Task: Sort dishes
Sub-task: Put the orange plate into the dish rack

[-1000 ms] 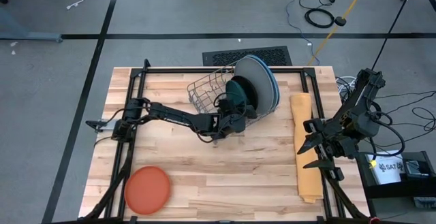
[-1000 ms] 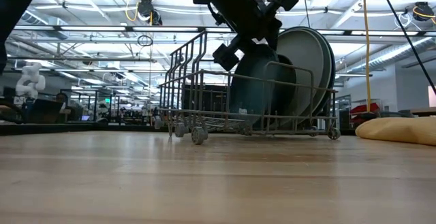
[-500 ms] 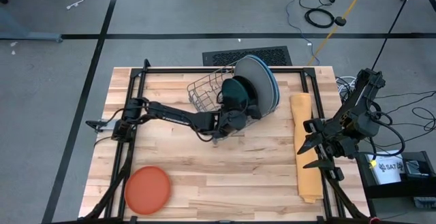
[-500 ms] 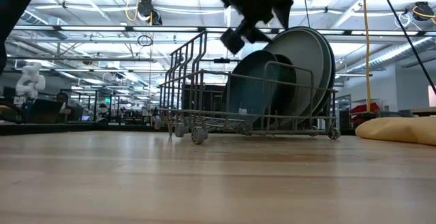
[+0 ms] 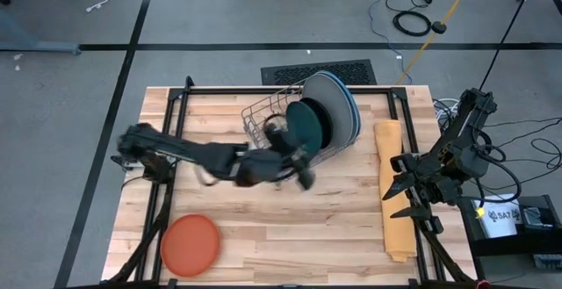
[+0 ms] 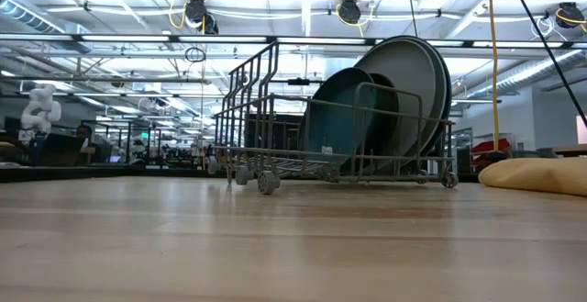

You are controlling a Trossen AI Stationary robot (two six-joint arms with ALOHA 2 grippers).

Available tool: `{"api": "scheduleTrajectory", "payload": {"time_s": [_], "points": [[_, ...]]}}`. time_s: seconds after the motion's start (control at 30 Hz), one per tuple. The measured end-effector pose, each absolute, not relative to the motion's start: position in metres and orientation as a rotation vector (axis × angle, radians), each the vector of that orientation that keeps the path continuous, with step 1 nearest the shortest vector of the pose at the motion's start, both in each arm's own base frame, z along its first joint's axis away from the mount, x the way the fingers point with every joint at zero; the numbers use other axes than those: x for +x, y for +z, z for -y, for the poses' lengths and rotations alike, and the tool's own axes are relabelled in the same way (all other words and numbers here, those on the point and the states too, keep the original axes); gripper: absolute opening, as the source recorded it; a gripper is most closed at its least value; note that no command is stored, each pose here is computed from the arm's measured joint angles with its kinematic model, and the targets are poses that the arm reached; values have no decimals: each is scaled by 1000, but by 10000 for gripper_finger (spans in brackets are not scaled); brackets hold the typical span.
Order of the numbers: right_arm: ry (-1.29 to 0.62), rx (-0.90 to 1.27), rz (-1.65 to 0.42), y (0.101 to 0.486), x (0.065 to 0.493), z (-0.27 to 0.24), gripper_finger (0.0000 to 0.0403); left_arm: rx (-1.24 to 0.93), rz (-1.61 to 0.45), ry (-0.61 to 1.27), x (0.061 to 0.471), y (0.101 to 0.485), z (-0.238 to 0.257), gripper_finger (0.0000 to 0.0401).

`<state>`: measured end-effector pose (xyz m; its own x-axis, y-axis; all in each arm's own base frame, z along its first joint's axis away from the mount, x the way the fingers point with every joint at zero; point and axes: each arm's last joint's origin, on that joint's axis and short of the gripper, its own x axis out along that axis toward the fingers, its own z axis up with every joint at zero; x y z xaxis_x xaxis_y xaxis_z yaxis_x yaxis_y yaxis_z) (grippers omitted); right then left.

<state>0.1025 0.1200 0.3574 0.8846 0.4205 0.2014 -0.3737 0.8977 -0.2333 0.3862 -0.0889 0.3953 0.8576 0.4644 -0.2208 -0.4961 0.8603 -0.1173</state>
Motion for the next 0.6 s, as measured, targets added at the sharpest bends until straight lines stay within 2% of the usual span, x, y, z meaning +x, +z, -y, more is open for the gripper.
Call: {"api": "scheduleTrajectory", "payload": {"time_s": [0.13, 0.27, 0.4, 0.6], "points": [[417, -200, 241, 356, 103, -120, 185, -200, -388, 378, 340, 399, 122, 180], [417, -201, 241, 356, 103, -120, 185, -302, -659, 382, 309, 372, 151, 180], [415, -198, 242, 356, 103, -120, 185, -415, -925, 416, 295, 333, 179, 180], [414, -192, 249, 357, 103, -120, 185, -494, -1321, 426, 298, 269, 219, 180]]}}
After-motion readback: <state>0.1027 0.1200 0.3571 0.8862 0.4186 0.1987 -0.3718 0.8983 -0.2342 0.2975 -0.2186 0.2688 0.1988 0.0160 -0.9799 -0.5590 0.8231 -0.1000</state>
